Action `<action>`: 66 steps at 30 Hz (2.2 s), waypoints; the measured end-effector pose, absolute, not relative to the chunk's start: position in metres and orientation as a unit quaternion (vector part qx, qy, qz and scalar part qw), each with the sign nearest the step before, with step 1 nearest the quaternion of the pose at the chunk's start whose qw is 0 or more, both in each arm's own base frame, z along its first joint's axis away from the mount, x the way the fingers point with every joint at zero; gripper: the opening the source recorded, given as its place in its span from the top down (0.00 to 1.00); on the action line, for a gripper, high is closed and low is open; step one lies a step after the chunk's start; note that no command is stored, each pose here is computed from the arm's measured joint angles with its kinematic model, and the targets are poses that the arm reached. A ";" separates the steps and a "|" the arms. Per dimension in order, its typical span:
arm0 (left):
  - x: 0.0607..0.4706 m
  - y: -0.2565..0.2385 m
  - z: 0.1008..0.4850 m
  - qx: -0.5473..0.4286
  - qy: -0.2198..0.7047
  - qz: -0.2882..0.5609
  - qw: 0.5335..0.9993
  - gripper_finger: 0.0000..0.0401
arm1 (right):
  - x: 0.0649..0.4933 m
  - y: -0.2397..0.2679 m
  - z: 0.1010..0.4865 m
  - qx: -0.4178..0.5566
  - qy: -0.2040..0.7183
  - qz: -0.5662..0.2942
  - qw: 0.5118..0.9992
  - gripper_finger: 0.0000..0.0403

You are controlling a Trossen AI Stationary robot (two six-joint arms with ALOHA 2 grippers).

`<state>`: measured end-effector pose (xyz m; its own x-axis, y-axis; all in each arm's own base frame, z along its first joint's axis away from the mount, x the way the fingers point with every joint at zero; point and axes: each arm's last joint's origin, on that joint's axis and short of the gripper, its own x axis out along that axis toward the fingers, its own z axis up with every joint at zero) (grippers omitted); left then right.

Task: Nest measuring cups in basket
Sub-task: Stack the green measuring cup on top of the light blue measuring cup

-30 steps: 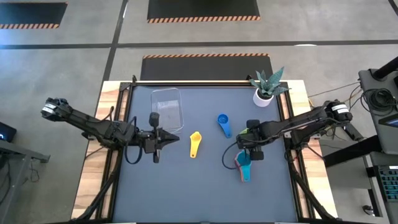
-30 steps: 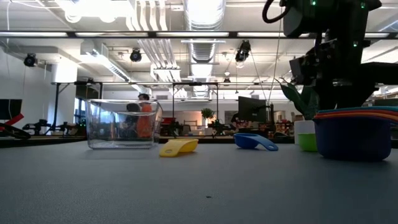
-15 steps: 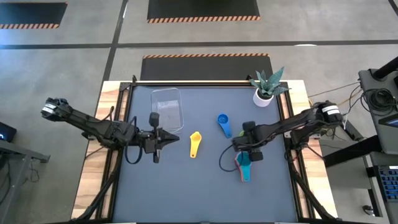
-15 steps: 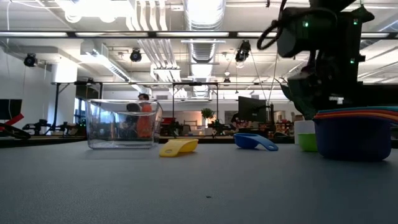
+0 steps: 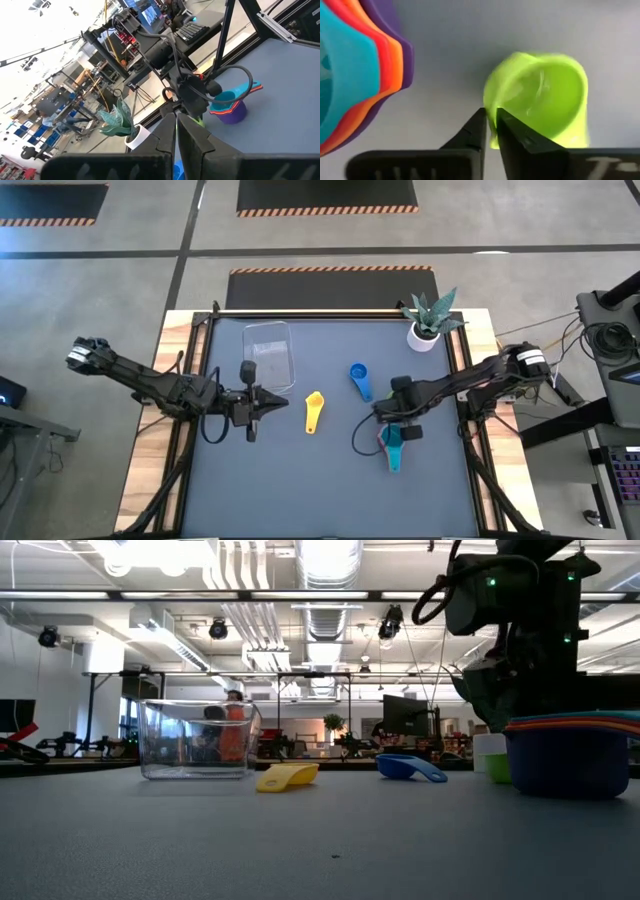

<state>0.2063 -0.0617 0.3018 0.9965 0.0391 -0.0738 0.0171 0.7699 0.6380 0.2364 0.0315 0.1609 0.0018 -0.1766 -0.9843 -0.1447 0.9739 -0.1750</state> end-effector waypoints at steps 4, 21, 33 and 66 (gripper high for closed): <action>0.206 -0.062 0.302 0.339 0.041 0.006 0.940 1.00 | 0.235 0.031 0.166 -0.106 0.699 -0.018 0.707 0.97; 0.206 -0.062 0.302 0.340 0.040 0.006 0.940 1.00 | 0.236 0.016 0.231 0.069 0.615 -0.160 0.769 0.98; 0.206 -0.062 0.302 0.340 0.040 0.006 0.939 1.00 | 0.273 0.035 0.300 0.285 0.539 -0.216 0.763 0.98; 0.206 -0.062 0.302 0.342 0.040 0.006 0.939 1.00 | 0.313 0.107 0.260 0.456 0.598 -0.403 0.522 0.97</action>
<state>0.2063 -0.0617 0.3021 0.9967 0.0390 -0.0710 0.0158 0.7657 0.6431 0.3131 0.1069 0.2595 -0.0396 0.1251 -0.9913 0.9657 0.2594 -0.0059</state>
